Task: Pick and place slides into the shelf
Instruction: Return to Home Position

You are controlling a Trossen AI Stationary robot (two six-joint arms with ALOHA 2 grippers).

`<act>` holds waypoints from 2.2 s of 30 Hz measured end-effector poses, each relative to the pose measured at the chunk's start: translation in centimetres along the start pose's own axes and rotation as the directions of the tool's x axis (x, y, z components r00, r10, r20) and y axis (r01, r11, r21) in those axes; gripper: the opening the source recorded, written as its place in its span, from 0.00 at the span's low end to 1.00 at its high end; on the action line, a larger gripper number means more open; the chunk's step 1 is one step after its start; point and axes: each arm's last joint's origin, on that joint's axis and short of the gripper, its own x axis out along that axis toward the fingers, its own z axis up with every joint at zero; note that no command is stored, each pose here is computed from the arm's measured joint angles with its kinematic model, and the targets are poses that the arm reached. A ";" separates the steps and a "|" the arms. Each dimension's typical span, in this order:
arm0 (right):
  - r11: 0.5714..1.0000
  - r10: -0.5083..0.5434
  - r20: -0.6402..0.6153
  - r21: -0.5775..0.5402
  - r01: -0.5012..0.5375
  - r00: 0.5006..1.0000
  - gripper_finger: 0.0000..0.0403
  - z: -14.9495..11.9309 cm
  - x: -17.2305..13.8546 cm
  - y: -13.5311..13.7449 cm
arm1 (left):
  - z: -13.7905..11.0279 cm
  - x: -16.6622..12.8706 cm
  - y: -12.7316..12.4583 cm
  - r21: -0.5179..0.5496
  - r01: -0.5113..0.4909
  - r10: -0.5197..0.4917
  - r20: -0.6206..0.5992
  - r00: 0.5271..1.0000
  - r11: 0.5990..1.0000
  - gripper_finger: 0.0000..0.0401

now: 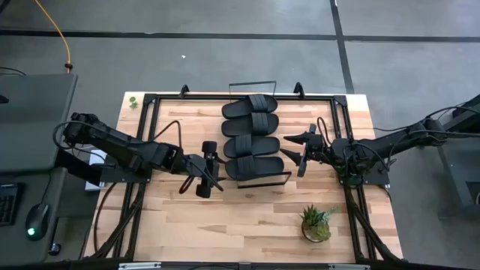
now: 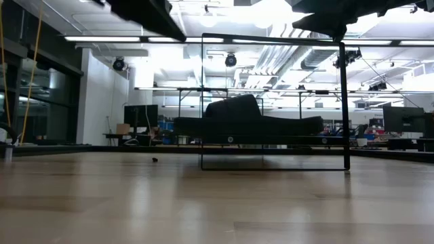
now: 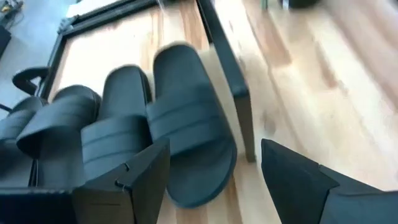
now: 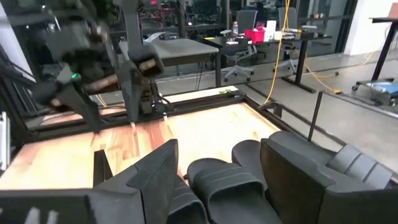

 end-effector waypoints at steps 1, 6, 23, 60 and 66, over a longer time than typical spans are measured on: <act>1.000 0.000 0.000 -0.012 0.000 1.000 0.54 0.0 0.0 0.0 | 0.3 -0.2 0.1 -0.018 0.001 0.000 0.014 1.000 1.000 0.58; 0.999 0.000 0.003 -0.043 0.000 1.000 0.54 0.0 0.0 0.0 | 1.0 -0.6 0.3 -0.070 0.008 -0.005 0.047 0.999 0.998 0.57; 0.975 -0.215 0.106 -0.026 0.219 0.971 0.54 1.1 -0.2 -0.6 | 2.1 0.5 1.6 -0.134 0.003 0.020 0.168 0.986 0.991 0.57; 0.986 0.144 0.128 0.066 -0.153 0.981 0.54 2.5 -1.0 -3.8 | -4.6 -4.4 6.5 -0.303 -0.181 0.256 0.232 0.938 0.936 0.57; 0.979 0.182 0.211 0.048 -0.196 0.961 0.54 2.5 -3.1 -3.4 | -5.9 -6.0 6.3 -0.323 -0.172 0.267 0.277 0.923 0.931 0.57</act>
